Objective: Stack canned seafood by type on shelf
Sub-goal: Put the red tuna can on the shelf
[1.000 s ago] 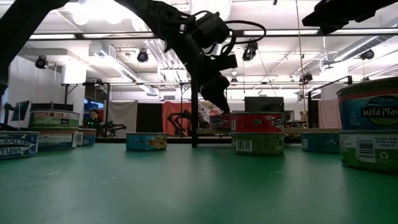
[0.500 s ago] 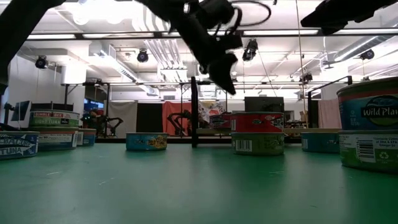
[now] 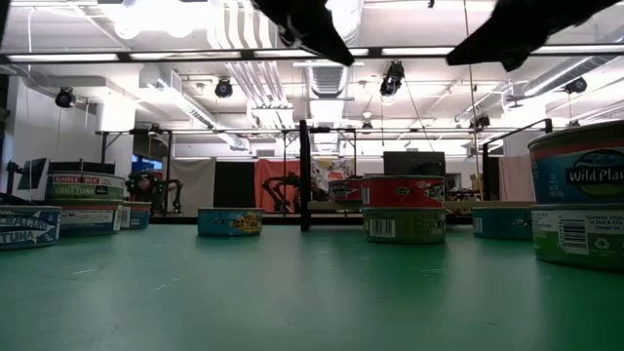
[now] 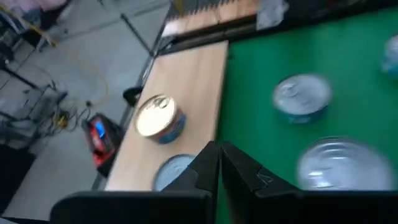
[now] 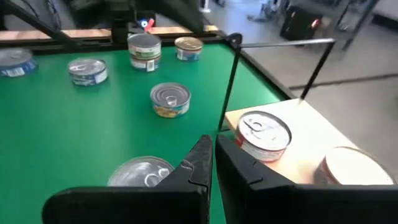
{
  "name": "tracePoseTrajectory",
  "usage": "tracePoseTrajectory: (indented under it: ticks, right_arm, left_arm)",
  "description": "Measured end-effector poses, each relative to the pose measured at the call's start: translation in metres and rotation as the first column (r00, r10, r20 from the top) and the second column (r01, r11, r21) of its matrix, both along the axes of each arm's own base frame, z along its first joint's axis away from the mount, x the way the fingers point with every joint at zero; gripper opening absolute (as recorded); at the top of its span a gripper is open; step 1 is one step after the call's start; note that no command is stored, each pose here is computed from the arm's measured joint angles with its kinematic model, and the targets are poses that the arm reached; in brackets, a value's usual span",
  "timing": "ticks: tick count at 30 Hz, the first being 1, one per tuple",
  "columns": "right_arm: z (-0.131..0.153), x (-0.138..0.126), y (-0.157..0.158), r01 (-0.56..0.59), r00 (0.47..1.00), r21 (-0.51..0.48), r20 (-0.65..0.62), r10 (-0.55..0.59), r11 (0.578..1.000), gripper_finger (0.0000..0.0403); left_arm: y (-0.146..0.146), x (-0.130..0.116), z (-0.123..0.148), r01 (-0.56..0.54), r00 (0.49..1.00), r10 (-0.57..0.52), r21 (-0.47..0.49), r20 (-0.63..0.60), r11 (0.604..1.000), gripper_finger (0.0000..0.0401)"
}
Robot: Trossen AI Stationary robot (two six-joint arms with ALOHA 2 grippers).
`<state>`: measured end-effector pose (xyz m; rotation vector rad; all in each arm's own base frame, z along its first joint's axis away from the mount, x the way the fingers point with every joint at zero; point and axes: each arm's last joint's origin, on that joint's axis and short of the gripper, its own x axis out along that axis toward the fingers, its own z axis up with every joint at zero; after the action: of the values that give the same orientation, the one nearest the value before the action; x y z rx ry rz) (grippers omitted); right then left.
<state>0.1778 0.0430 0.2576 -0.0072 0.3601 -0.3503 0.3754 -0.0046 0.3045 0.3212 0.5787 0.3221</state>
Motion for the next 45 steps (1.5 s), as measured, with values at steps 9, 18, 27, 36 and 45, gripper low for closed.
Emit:
tracePoseTrajectory:
  ticks: [9,18,27,36,45]
  right_arm:
    - [0.008,0.049,-0.045,0.026,0.993,0.146,-0.118,-0.008,0.989,0.0012]
    - [-0.007,0.099,-0.096,0.113,0.930,0.144,-0.364,-0.054,0.983,0.0012]
    - [-0.032,0.126,-0.120,0.029,0.923,0.175,-0.383,0.041,0.984,0.0012]
    - [-0.053,0.135,-0.142,0.121,0.922,0.203,-0.385,-0.034,0.972,0.0012]
    - [-0.060,0.134,-0.155,0.164,0.913,0.203,-0.402,-0.071,0.965,0.0012]
  left_arm:
    - [-0.052,-0.066,-0.028,-0.112,0.987,0.092,0.150,0.133,0.982,0.0000]
    - [-0.067,-0.105,-0.024,-0.080,0.943,0.065,0.033,0.326,0.996,0.0000]
    - [-0.078,-0.112,-0.020,-0.042,0.934,0.044,-0.013,0.355,0.999,0.0000]
    - [-0.085,-0.117,-0.030,-0.019,0.961,0.016,0.010,0.276,1.000,0.0000]
    - [-0.095,-0.137,-0.036,-0.119,0.954,0.099,0.053,0.284,0.992,0.0000]
